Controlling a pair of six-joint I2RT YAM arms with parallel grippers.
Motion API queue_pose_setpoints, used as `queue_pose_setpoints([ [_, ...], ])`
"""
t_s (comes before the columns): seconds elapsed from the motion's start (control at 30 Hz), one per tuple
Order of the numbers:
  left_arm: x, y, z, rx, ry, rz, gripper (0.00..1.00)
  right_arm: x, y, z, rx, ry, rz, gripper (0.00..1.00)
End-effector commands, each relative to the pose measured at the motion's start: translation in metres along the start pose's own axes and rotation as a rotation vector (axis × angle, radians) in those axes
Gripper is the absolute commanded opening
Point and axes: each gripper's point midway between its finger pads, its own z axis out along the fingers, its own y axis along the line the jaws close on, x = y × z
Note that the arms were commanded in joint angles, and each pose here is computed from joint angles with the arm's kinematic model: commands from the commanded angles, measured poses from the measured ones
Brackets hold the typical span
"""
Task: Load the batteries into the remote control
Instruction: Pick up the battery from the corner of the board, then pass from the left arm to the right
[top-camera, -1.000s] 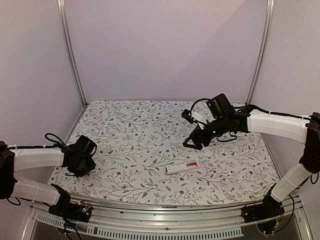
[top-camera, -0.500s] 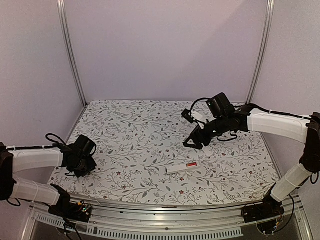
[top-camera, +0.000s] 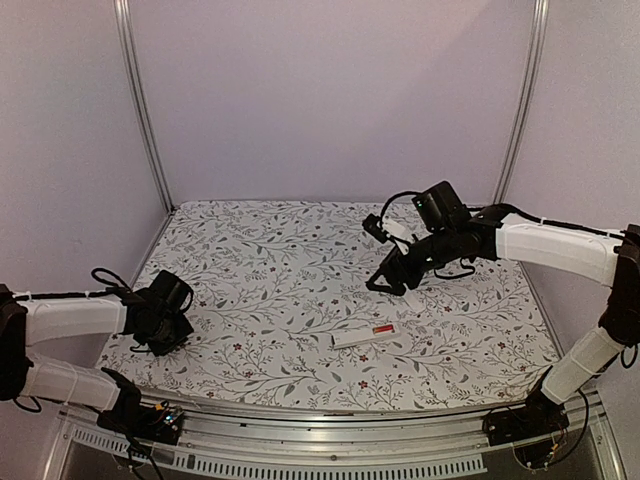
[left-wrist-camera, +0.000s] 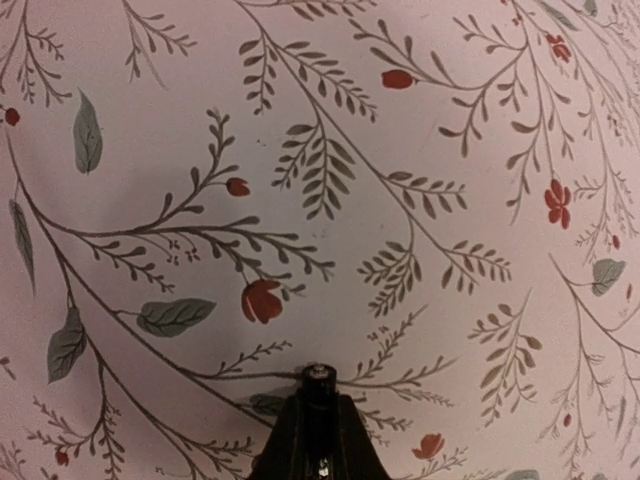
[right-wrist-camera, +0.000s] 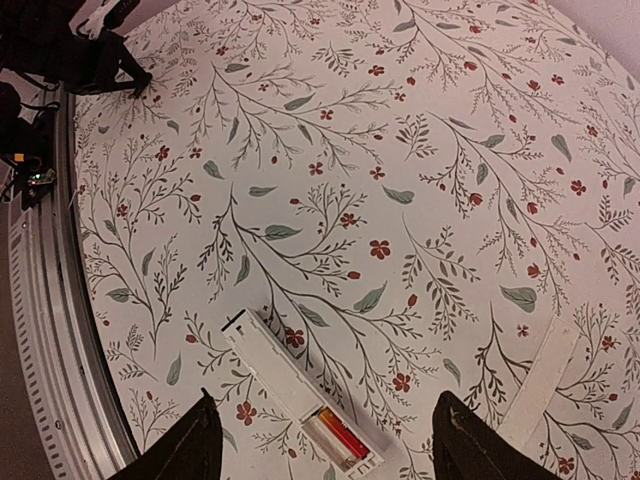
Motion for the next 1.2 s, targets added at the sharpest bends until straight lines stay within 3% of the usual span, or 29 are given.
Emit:
queue_pose_setpoints([
  [0.0,0.017,0.018,0.005,-0.066,0.06,0.019,0.04,-0.011,0.002,-0.007,0.008,-0.016,-0.024,0.71],
  [0.13,0.004,0.011,-0.005,-0.032,-0.006,-0.022,0.01,-0.014,0.002,-0.008,0.008,-0.028,-0.022,0.71],
  [0.27,-0.029,-0.022,-0.043,0.116,-0.2,-0.05,0.0,-0.02,0.003,-0.01,0.006,-0.049,-0.017,0.71],
  [0.43,-0.055,-0.091,-0.114,0.424,-0.401,0.008,0.0,-0.051,0.014,-0.022,-0.047,-0.143,-0.025,0.7],
  [0.67,-0.05,-0.185,-0.242,0.962,-0.601,0.132,0.0,-0.119,0.041,-0.046,-0.13,-0.37,-0.03,0.66],
  [0.77,-0.037,-0.215,-0.288,1.16,-0.632,0.213,0.0,-0.145,0.069,-0.052,-0.181,-0.478,-0.071,0.65],
  [0.9,-0.012,-0.246,-0.339,1.371,-0.666,0.344,0.0,-0.162,0.093,-0.04,-0.193,-0.525,-0.087,0.63],
  [1.17,0.024,-0.271,-0.376,1.57,-0.671,0.481,0.0,-0.17,0.123,-0.024,-0.282,-0.549,-0.122,0.59],
])
